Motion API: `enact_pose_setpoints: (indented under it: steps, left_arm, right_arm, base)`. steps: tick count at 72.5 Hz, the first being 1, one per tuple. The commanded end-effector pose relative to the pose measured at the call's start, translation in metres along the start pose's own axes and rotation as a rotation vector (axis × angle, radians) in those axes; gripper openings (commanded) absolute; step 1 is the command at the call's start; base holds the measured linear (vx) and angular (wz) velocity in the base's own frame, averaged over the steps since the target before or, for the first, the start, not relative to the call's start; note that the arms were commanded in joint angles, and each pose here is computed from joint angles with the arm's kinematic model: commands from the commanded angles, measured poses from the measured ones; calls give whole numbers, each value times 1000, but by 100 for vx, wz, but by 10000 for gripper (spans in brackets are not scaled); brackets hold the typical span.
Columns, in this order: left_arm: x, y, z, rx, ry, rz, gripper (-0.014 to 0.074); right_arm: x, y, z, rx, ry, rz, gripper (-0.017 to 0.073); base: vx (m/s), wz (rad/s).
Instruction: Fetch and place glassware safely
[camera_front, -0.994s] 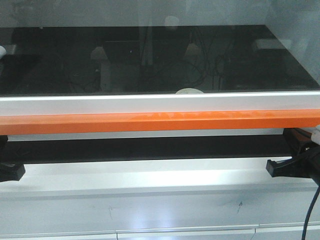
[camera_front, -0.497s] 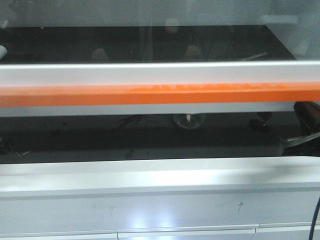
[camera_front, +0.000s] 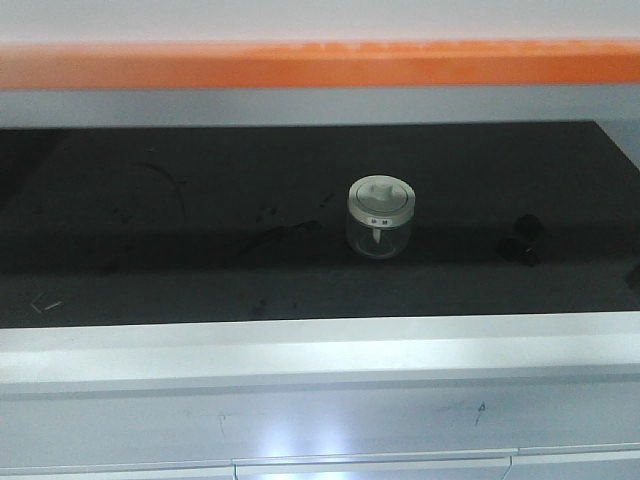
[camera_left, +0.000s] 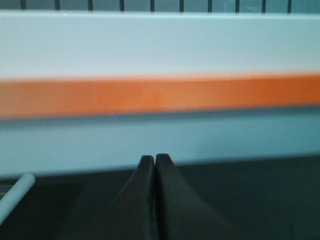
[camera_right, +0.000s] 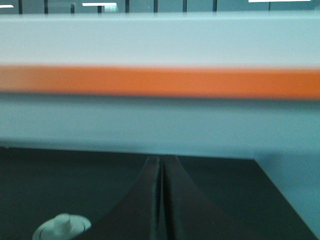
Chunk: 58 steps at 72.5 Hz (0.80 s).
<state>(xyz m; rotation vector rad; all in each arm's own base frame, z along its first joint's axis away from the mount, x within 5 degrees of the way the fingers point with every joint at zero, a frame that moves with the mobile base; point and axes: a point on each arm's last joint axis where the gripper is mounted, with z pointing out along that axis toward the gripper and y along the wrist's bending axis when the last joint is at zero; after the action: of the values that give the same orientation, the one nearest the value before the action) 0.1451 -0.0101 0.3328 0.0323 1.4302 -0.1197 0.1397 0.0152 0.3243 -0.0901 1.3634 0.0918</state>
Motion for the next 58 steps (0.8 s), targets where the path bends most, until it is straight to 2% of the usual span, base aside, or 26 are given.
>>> enact_pose_setpoints:
  steps: [1,7,23,27,31,36,45,58]
  left_arm:
    - [-15,-3,-13,7,-32,-12,-7]
    - [-15,-3,-24,-5,-15,-11,-7]
    - [-3,-1,-61,-30,24,-16,-7]
    - [4,-1,-71,-38,44,-18,-7]
    - [14,0,-79,-46,77,-15,-7]
    - [27,2,-86,-64,126,-13,-7]
    - [41,3,-93,-68,143,-13,-7]
    - [39,3,-92,-57,107,-15,-7]
  right_arm:
    - [-16,-1,-11,9,-17,44,-1]
    - [-15,-1,-22,20,40,68,-1]
    - [-12,-2,-51,42,152,49,-1]
    - [-11,-1,-61,34,163,16,-1]
    - [-7,0,-72,15,184,-42,-1]
    - [3,1,-84,-14,198,-79,-1]
    - [20,3,-94,-36,188,-44,-1]
    - [19,3,-93,-33,105,-41,-1]
  base:
    - [0,0]
    - [0,0]
    - [0,0]
    - [0,0]
    - [0,0]
    - [0,0]
    - [0,0]
    - [0,0]
